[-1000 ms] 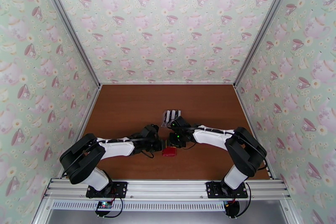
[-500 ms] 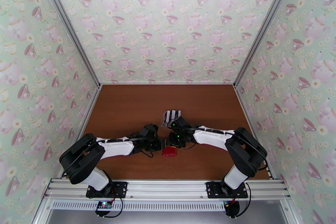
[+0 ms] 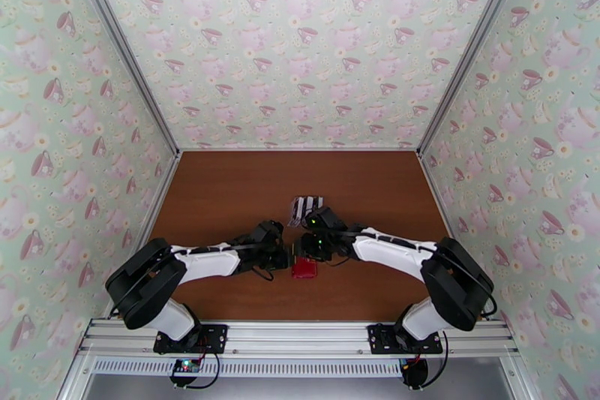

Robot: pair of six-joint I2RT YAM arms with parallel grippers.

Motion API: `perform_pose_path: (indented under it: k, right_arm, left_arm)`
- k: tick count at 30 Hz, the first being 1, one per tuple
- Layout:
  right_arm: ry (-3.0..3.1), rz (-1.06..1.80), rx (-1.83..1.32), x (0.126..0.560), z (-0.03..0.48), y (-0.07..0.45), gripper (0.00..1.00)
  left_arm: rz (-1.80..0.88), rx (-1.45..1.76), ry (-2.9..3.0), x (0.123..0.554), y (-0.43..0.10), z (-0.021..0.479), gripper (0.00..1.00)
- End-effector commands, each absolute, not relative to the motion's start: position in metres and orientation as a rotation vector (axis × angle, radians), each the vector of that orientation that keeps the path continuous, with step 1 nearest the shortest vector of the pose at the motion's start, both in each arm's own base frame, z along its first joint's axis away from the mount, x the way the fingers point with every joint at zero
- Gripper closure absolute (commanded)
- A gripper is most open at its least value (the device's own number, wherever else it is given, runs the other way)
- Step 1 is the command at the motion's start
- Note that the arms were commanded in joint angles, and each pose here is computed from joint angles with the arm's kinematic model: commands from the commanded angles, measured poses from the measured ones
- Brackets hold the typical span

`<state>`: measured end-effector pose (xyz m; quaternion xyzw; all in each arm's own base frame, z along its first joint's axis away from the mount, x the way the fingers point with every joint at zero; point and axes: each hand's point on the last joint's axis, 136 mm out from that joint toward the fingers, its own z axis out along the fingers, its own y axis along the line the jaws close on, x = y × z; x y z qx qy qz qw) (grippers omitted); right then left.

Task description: Put the credit cards into the card holder

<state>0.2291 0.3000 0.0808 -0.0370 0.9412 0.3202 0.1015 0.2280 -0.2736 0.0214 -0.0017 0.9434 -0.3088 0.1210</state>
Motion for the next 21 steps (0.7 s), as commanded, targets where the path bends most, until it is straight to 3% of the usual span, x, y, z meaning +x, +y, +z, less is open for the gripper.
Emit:
perform_pose_path:
  k: [1, 10, 21]
  right_arm:
    - [2.79, 0.849, -0.11, 0.229, 0.073, 0.277, 0.54]
    - [2.831, 0.733, -0.093, 0.229, 0.05, 0.255, 0.53]
    - [2.861, 0.726, -0.075, 0.229, 0.034, 0.257, 0.53]
  left_arm:
    - [-0.641, -0.054, 2.909, 0.209, -0.229, -0.011, 0.61]
    - [-0.61, -0.082, 2.884, 0.222, -0.21, 0.002, 0.6]
    - [-0.552, -0.194, 2.808, 0.241, -0.159, 0.034, 0.52]
